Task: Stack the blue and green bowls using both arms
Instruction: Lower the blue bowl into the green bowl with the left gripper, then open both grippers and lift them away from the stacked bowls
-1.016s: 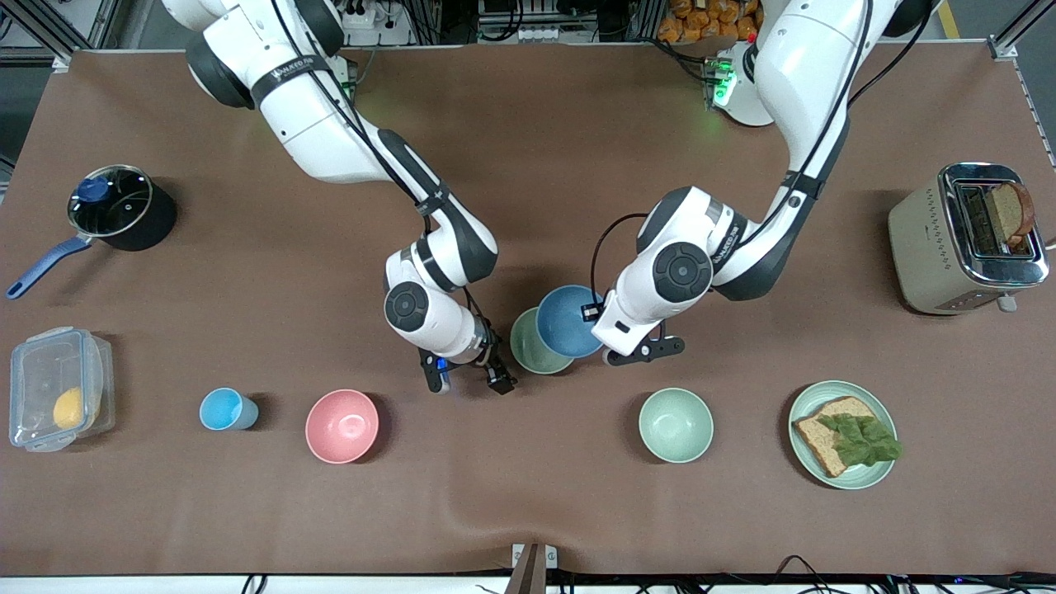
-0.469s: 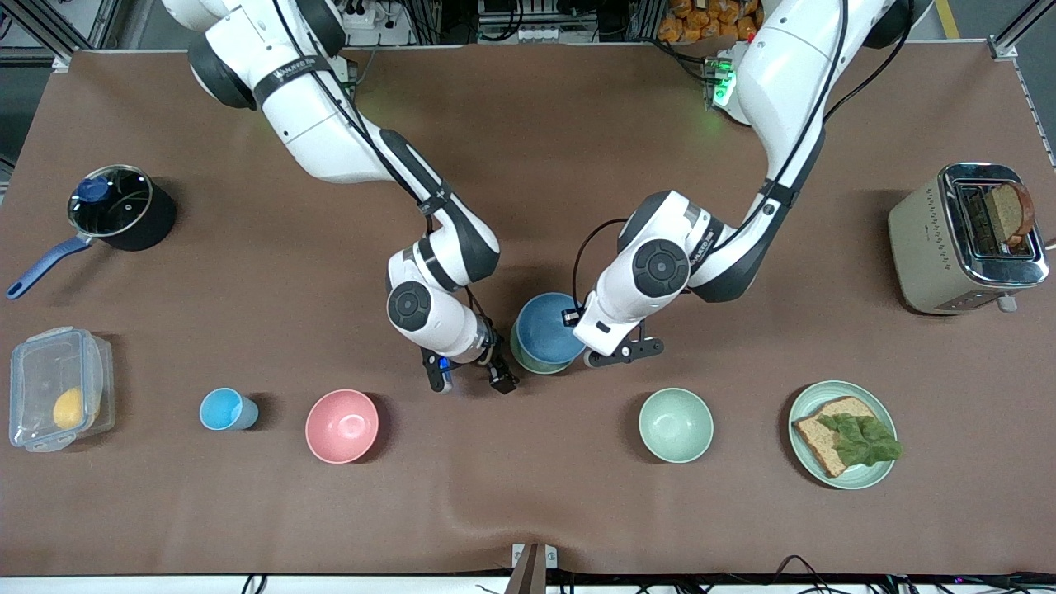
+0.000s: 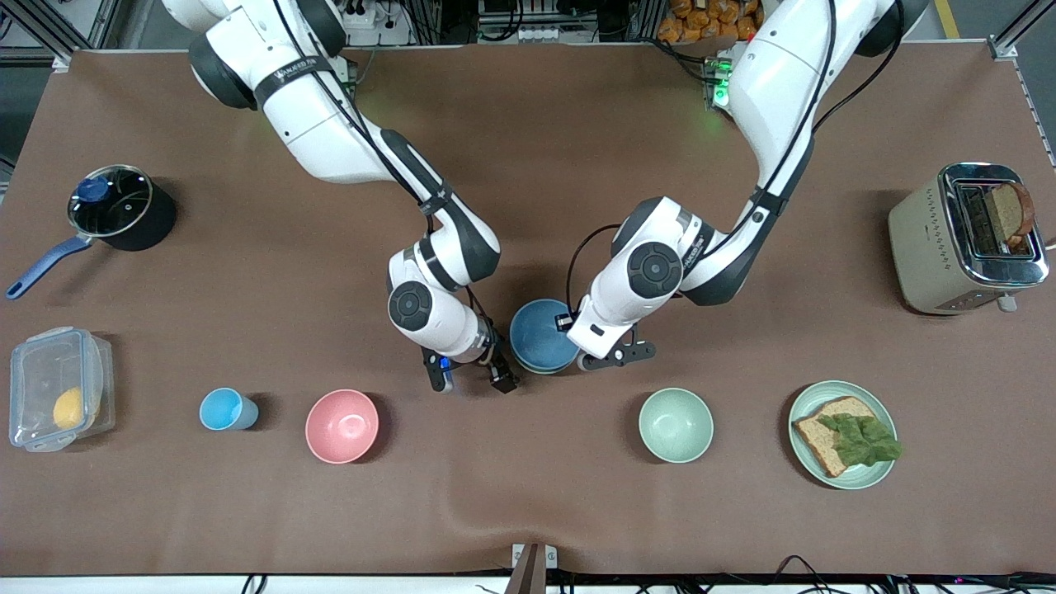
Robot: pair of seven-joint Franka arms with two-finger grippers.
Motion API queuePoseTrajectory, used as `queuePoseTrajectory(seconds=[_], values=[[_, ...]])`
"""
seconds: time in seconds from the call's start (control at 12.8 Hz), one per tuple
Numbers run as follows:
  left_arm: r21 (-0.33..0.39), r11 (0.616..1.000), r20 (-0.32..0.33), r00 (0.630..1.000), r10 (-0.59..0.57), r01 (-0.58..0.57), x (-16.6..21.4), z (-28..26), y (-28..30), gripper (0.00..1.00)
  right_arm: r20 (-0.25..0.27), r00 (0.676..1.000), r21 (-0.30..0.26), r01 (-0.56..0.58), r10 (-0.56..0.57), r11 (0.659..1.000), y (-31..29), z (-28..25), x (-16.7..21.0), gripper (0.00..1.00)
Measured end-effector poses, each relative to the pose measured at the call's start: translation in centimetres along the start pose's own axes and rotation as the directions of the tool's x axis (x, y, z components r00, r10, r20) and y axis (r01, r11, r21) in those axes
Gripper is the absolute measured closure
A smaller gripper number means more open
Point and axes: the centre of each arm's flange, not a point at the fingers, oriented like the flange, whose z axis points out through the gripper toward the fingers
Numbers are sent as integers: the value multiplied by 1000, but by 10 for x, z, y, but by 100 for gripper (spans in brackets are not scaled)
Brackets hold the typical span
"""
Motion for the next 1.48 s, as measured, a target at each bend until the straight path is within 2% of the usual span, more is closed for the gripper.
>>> queuePoseTrajectory(seconds=[0.94,1.09,1.17,1.33,1.41,1.48], values=[[6,1000,13,1000,5,-5,-4,19,1,95,-9,1000,0,28,-28,1000,0,0,2,0],[9,1000,16,1000,5,-5,-5,22,1,81,-12,999,1,50,-50,999,-1,-1,5,0],[10,1000,18,1000,4,-4,-5,24,1,81,-15,998,4,59,-59,998,-2,-2,9,0],[11,1000,19,1000,4,-4,-5,25,0,68,-17,998,8,64,-64,998,-6,-6,17,0],[10,1000,19,1000,4,-4,-4,24,1,68,-17,998,8,64,-64,998,-7,-8,20,0],[7,1000,15,1000,4,-4,-4,23,1,60,-16,998,-2,68,-68,998,-7,-9,22,0]])
